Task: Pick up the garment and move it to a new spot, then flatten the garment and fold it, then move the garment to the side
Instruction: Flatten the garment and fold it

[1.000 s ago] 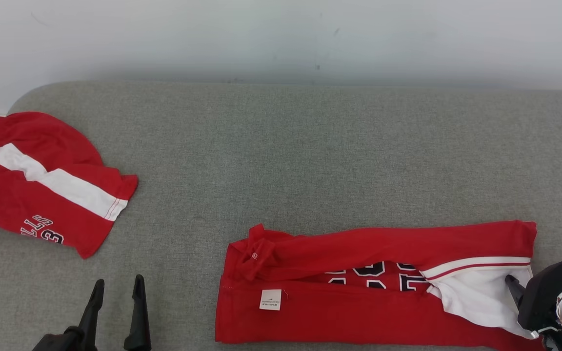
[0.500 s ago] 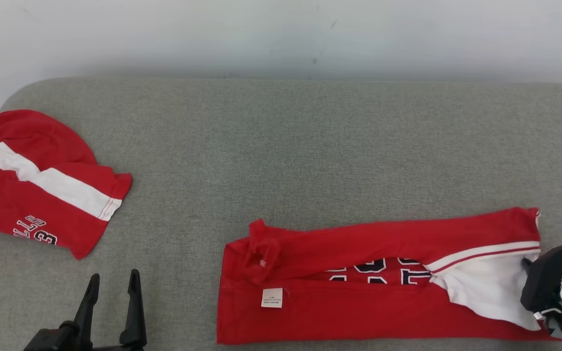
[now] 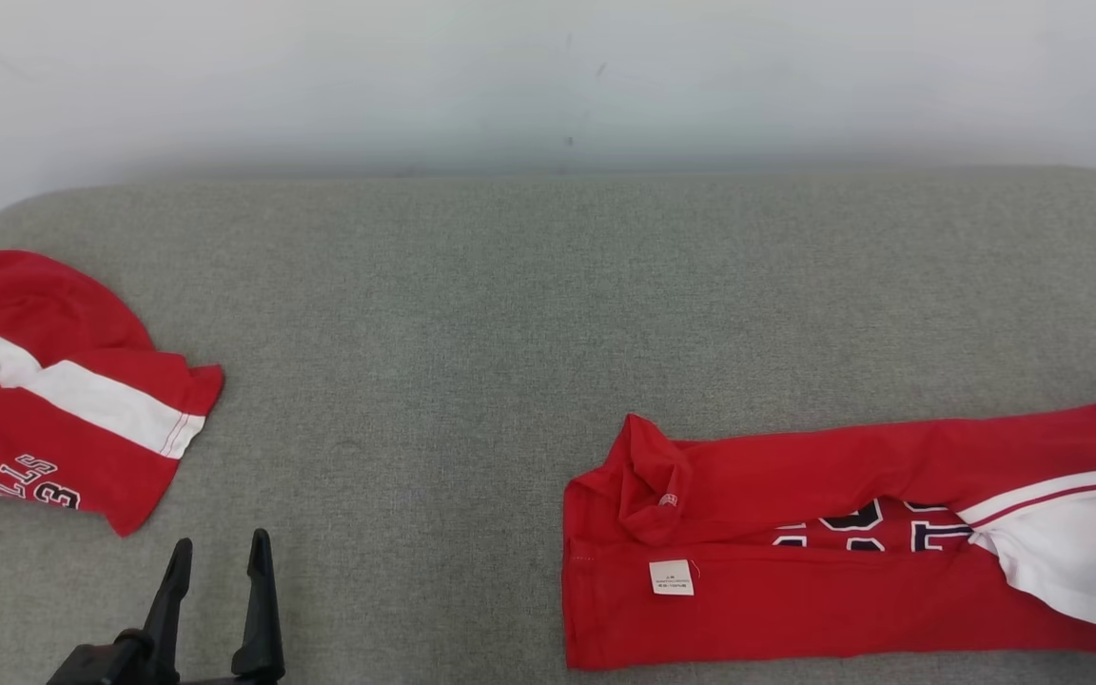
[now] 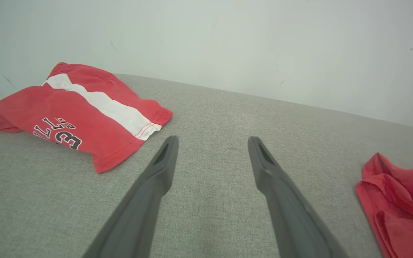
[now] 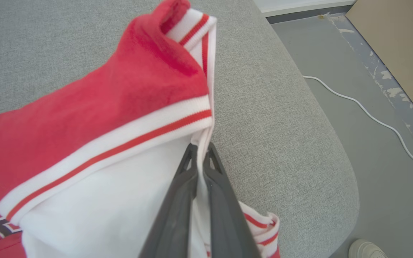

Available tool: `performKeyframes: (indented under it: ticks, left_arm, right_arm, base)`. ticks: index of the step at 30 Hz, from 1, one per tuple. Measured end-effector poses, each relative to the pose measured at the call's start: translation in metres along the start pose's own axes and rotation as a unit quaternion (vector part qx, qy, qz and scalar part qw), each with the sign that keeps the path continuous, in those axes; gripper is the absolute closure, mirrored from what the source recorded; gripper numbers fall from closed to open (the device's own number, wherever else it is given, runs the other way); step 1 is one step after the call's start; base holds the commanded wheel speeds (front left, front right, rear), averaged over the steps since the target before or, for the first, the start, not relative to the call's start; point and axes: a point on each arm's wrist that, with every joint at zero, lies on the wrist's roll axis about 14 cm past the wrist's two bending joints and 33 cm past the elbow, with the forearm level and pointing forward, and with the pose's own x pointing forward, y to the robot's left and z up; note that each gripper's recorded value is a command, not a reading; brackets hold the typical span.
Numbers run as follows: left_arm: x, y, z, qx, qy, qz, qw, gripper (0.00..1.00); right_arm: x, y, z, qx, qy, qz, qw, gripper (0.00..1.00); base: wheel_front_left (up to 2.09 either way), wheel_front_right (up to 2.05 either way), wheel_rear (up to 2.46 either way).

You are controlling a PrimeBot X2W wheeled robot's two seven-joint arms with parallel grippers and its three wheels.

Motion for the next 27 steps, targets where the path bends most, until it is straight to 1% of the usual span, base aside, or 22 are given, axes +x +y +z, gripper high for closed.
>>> performKeyframes:
  ticks: [3, 6, 9, 12, 17, 22, 23, 24, 27]
  left_arm:
    - [-0.001, -0.002, 0.001, -0.001, -0.002, -0.003, 1.0, 0.0]
    - [-0.002, -0.004, 0.003, -0.003, -0.004, -0.006, 1.0, 0.0]
    - [-0.005, -0.005, 0.005, -0.005, -0.007, -0.007, 1.0, 0.0]
    - [-0.008, -0.005, 0.006, -0.005, -0.008, -0.006, 1.0, 0.0]
    - [-0.014, -0.004, 0.009, -0.007, -0.013, -0.003, 1.0, 0.0]
    - [-0.018, -0.004, 0.01, -0.01, -0.016, 0.001, 1.0, 0.0]
    - [-0.019, -0.005, 0.011, -0.011, -0.016, 0.002, 1.0, 0.0]
    - [-0.019, -0.005, 0.011, -0.011, -0.016, 0.002, 1.0, 0.0]
    - [-0.021, -0.004, 0.011, -0.013, -0.017, 0.003, 1.0, 0.0]
  right_arm:
    - [-0.006, -0.002, 0.002, 0.0, -0.005, -0.002, 1.0, 1.0]
    - [-0.013, 0.014, 0.005, -0.013, -0.011, 0.018, 1.0, 1.0]
    - [-0.02, 0.04, 0.004, -0.036, -0.011, 0.051, 0.998, 1.0]
    - [-0.029, 0.077, 0.004, -0.069, -0.015, 0.095, 0.993, 1.0]
    - [-0.049, 0.143, -0.002, -0.12, -0.018, 0.177, 0.977, 1.0]
    - [-0.067, 0.201, -0.008, -0.163, -0.022, 0.25, 0.954, 1.0]
    - [-0.071, 0.211, -0.008, -0.176, -0.024, 0.26, 0.949, 1.0]
    - [-0.071, 0.211, -0.008, -0.176, -0.024, 0.26, 0.949, 1.0]
    - [-0.077, 0.239, -0.01, -0.184, -0.025, 0.293, 0.938, 1.0]
  base:
    - [0.0, 0.0, 0.0]
    - [0.0, 0.0, 0.0]
    - [0.0, 0.0, 0.0]
    - [0.0, 0.0, 0.0]
    - [0.0, 0.0, 0.0]
    - [0.0, 0.0, 0.0]
    - [0.0, 0.0, 0.0]
    - [0.0, 0.0, 0.0]
    - [0.0, 0.0, 0.0]
